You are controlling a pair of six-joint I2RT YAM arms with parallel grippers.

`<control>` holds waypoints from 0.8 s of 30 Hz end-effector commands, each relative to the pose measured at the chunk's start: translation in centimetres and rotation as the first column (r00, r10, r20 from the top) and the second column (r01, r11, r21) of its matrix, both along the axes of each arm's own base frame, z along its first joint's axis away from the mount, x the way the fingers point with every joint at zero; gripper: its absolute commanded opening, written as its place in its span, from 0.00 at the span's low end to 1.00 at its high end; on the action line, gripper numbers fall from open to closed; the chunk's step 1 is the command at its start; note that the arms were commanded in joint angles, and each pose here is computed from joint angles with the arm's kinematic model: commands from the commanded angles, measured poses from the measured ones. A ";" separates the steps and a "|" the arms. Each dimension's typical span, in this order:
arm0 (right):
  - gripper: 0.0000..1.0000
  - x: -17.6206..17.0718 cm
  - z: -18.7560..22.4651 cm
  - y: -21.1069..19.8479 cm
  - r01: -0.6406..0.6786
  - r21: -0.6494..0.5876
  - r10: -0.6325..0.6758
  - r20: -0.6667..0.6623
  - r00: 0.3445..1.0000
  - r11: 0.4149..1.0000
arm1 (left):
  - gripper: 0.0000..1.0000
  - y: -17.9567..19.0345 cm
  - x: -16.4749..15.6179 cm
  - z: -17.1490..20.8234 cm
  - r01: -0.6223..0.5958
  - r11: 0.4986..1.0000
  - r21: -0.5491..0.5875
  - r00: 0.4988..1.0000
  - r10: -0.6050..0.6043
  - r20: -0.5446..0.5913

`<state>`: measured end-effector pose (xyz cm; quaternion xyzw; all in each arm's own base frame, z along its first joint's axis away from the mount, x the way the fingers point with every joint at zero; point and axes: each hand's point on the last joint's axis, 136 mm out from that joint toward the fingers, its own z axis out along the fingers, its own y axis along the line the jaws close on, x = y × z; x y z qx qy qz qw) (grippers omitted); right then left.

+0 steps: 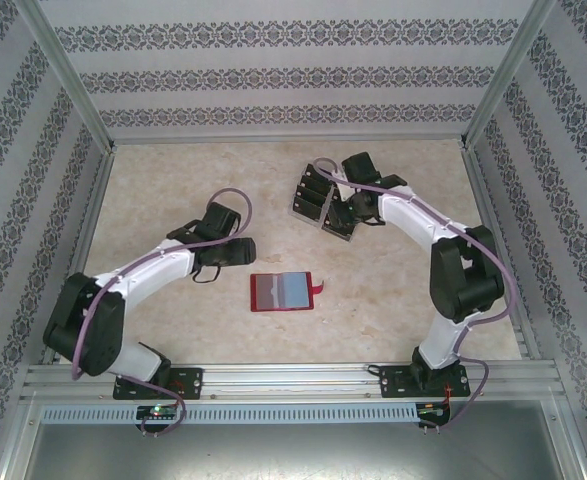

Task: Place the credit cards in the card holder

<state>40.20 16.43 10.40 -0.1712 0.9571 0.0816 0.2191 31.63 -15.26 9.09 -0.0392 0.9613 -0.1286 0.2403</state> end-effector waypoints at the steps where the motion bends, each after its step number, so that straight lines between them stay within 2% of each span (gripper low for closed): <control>1: 0.38 0.7 -0.1 -0.2 -0.051 -0.086 0.054 0.024 0.998 0.995 | 0.73 0.3 -0.8 1.0 -0.019 0.999 -0.044 1.000 0.019 0.006; 8: 0.38 1.5 -1.7 -0.2 -0.075 -0.222 0.088 0.050 0.995 0.972 | 0.73 0.4 -1.6 1.9 -0.055 0.992 -0.111 0.998 0.059 0.030; 24: 0.35 2.1 -4.0 -0.2 -0.118 -0.348 0.131 0.013 0.991 0.930 | 0.74 0.4 -1.7 2.7 -0.066 0.988 -0.138 0.996 0.074 0.051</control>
